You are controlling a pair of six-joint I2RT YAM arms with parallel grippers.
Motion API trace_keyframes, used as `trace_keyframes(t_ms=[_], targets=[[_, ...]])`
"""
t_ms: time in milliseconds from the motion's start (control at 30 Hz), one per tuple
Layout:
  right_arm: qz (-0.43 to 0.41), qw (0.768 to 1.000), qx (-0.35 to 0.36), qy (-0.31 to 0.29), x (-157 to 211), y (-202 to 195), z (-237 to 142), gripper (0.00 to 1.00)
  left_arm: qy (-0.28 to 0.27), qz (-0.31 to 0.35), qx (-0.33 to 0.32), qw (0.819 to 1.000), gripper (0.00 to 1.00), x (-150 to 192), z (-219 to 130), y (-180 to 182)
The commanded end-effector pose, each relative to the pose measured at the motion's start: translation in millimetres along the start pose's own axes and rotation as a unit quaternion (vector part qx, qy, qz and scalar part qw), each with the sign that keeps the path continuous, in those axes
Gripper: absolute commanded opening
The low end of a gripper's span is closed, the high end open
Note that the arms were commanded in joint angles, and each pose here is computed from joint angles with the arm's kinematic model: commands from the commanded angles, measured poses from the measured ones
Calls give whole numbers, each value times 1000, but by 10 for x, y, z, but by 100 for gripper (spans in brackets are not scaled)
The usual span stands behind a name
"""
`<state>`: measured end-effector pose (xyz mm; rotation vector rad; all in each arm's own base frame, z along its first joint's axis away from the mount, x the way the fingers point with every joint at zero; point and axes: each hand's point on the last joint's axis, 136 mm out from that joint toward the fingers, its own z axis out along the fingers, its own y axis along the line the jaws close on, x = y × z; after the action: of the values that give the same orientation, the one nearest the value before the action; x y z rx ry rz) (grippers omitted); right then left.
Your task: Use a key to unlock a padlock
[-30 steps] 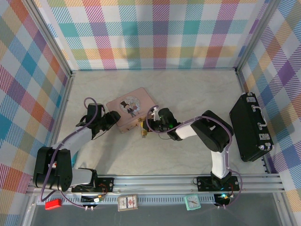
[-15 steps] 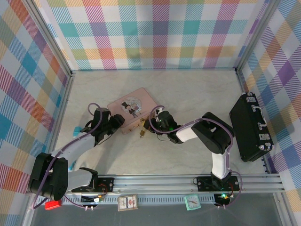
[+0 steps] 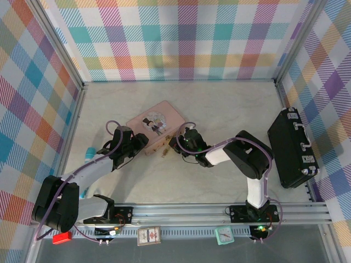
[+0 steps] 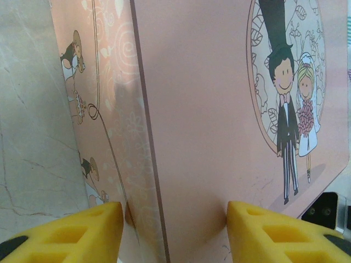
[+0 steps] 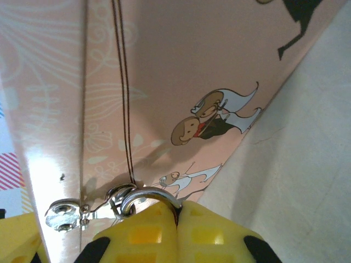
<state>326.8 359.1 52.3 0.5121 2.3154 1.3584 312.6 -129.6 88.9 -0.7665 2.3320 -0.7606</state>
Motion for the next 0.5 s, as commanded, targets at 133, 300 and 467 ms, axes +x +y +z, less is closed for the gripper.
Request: trace_keyframes(t_ms=[133,300,467], targets=[[44,998,-12,-47,-187,25,-45,0,19,15,-24,999,52,96,51,84],[65,996,-13,-61,-231,17,-73,0,26,28,-23,999,52,88,67,43],[79,994,-20,-74,-267,14,-106,0,23,29,-24,999,53,72,64,36]])
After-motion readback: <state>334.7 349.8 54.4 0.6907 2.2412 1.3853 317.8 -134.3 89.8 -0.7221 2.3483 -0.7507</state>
